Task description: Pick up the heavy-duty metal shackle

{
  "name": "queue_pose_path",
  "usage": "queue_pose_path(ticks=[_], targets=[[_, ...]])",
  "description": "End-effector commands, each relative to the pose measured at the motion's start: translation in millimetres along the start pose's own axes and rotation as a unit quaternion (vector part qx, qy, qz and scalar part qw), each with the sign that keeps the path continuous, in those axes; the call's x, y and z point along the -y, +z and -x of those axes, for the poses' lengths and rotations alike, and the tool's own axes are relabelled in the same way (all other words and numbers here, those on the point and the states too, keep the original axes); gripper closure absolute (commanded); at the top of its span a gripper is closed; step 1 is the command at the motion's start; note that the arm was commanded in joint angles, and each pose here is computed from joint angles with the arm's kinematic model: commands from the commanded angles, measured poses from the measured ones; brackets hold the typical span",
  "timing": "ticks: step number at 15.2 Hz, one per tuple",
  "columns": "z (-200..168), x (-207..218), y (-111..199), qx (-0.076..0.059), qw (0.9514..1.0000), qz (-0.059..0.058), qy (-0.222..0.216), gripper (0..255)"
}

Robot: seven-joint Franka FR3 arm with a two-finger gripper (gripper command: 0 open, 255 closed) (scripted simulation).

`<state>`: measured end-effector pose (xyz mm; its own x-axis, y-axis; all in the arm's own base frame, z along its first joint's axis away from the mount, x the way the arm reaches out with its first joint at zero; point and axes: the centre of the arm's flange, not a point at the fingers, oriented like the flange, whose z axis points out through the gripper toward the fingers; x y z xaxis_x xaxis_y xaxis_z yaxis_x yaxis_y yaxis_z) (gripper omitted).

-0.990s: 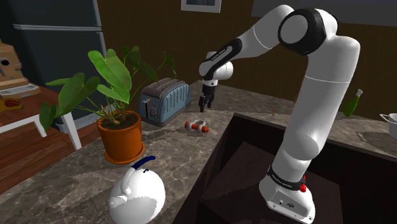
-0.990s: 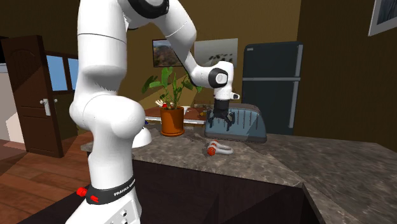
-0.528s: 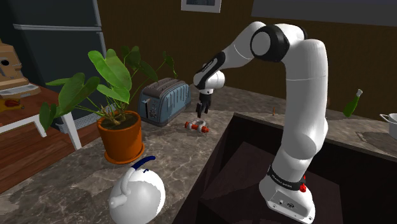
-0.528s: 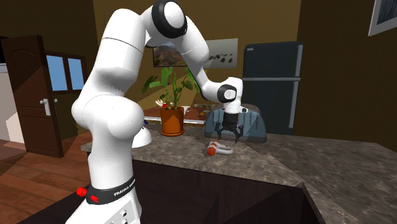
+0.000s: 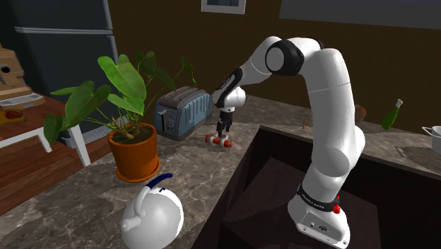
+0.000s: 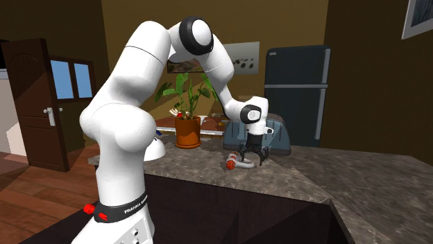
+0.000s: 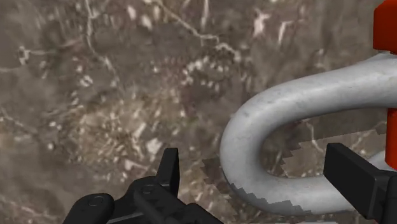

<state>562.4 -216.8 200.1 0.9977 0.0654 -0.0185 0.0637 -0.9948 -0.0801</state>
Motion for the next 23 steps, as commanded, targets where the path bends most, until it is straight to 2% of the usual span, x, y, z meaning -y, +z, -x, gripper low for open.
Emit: queue_pose_path(ticks=[1,3,4,13,23], targets=[[-0.4,-0.3,10.9,0.0,1.0,0.0,0.0,0],[-0.4,-0.6,14.0,0.0,1.0,0.0,0.0,0],[0.1,-0.1,14.2,0.0,1.0,0.0,0.0,255],[-0.4,-0.6,13.9,0.0,1.0,0.0,0.0,255],[0.5,3.6,-38.7,0.0,1.0,0.0,0.0,255]])
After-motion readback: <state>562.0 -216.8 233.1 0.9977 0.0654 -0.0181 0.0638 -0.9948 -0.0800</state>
